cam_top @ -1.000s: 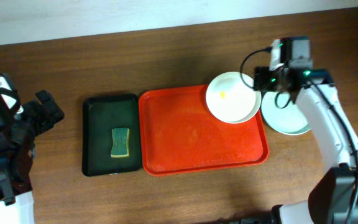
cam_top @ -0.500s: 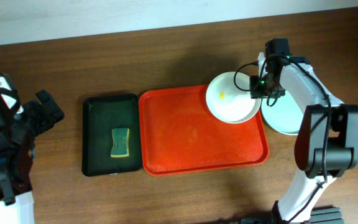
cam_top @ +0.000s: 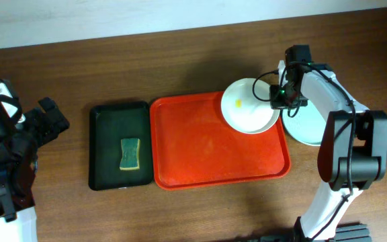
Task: Clean dirty plates on tray and stack at the side
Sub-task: 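Drag the yellow-stained white plate left to the red tray center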
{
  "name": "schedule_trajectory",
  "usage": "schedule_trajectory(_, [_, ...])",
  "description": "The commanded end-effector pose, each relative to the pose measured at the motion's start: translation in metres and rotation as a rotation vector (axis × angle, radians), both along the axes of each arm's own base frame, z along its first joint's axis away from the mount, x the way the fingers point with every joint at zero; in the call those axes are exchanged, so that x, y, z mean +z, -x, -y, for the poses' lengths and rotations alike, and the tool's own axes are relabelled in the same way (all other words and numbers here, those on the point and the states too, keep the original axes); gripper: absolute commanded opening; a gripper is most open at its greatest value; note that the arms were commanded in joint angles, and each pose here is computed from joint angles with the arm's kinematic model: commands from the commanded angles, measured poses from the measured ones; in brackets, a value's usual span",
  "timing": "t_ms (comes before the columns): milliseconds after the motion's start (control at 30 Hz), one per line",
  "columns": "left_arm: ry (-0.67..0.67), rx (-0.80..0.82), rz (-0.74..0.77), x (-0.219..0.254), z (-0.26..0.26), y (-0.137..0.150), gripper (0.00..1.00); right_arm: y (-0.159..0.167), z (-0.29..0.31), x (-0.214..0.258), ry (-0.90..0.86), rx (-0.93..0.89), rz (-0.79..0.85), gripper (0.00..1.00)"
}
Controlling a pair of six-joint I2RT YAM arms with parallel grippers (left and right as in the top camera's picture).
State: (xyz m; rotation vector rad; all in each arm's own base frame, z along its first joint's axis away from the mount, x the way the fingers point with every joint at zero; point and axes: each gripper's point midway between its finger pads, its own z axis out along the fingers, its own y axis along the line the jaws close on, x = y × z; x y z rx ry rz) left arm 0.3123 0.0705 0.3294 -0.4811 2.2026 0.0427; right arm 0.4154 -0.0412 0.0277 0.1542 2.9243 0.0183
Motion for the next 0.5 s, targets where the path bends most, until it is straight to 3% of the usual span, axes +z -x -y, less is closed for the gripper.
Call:
schedule_trajectory(0, [0.009,0.008,0.013,0.004,0.0,0.0,0.99,0.003,-0.012,-0.006,-0.055,0.014,-0.013,0.04])
schedule_trajectory(100, [0.009,0.008,0.013,0.004,0.0,0.0,0.99,0.006,-0.034,-0.004,-0.158,0.045,-0.024,0.04])
schedule_trajectory(467, [0.009,0.008,0.013,0.004,0.0,0.0,0.99,0.058,-0.123,-0.008,-0.144,0.267,-0.218,0.04])
